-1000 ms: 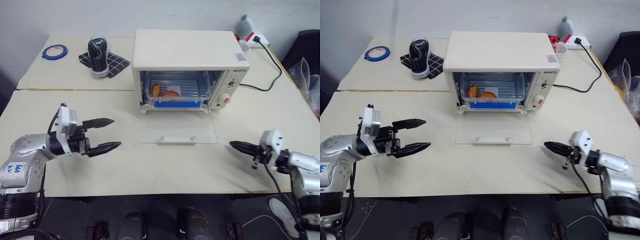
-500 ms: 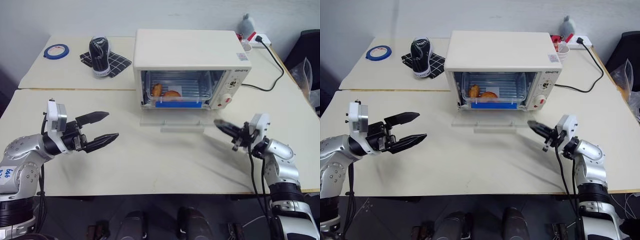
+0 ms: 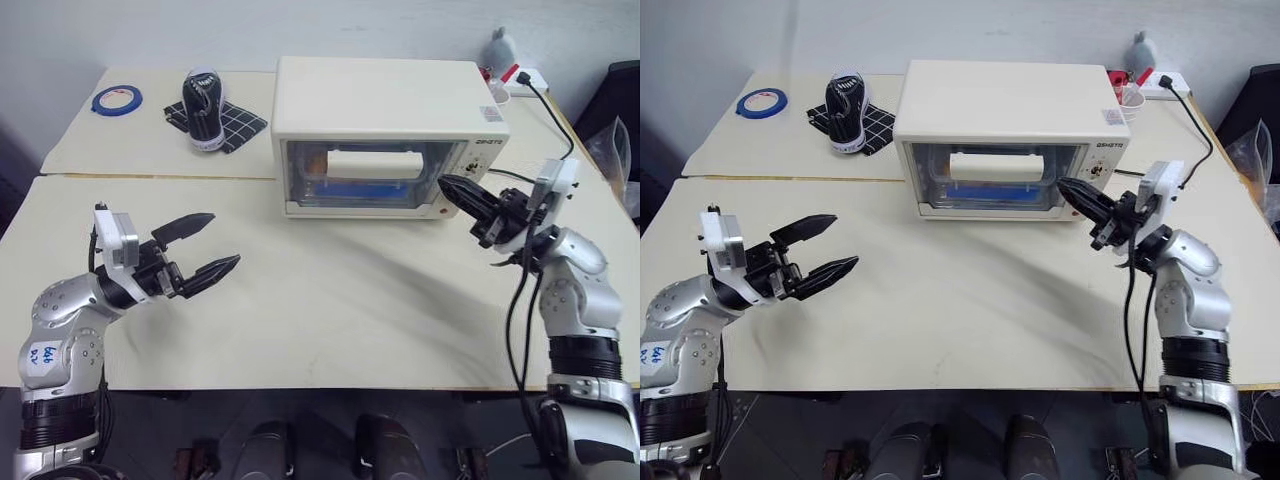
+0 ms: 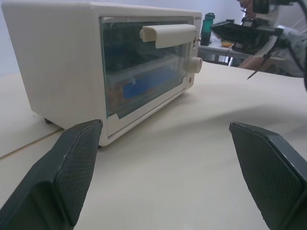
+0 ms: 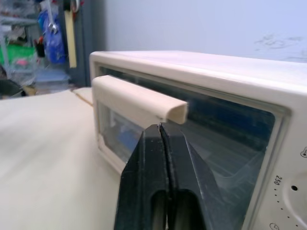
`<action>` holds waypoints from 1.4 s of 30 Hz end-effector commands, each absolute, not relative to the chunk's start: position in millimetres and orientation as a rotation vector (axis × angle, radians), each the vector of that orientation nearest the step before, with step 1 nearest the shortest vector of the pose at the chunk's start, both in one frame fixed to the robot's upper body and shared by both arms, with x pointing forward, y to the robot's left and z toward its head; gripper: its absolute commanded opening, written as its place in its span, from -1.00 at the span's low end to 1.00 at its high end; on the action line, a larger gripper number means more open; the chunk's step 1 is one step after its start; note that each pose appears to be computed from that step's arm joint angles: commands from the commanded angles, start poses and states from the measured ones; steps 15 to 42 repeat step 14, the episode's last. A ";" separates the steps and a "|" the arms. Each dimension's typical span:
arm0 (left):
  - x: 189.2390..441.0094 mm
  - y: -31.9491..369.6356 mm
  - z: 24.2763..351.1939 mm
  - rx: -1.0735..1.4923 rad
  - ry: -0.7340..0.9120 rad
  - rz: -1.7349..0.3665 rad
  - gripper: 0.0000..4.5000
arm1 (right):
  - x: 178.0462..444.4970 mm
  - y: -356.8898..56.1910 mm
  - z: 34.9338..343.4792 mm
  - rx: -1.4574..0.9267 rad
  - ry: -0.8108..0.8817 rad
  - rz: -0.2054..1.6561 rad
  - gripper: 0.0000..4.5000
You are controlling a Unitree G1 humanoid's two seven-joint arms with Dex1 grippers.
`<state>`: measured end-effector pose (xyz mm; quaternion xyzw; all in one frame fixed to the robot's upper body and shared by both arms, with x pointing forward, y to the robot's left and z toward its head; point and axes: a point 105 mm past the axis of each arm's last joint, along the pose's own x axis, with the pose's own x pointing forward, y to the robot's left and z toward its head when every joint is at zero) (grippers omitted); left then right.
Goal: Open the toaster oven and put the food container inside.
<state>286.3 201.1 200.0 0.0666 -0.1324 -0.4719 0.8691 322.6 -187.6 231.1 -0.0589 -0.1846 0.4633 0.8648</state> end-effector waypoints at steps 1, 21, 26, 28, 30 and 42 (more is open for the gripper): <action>274.3 200.9 189.3 0.179 -0.233 -1.065 1.00 | 284.5 -174.6 226.2 -0.240 -0.358 1.115 -0.44; 262.5 222.0 140.5 0.352 -0.072 -1.060 1.00 | 235.1 -188.9 140.3 -0.354 -0.168 1.198 0.99; 262.5 222.0 140.5 0.352 -0.072 -1.060 1.00 | 235.1 -188.9 140.3 -0.354 -0.168 1.198 0.99; 262.5 222.0 140.5 0.352 -0.072 -1.060 1.00 | 235.1 -188.9 140.3 -0.354 -0.168 1.198 0.99; 262.5 222.0 140.5 0.352 -0.072 -1.060 1.00 | 235.1 -188.9 140.3 -0.354 -0.168 1.198 0.99; 262.5 222.0 140.5 0.352 -0.072 -1.060 1.00 | 235.1 -188.9 140.3 -0.354 -0.168 1.198 0.99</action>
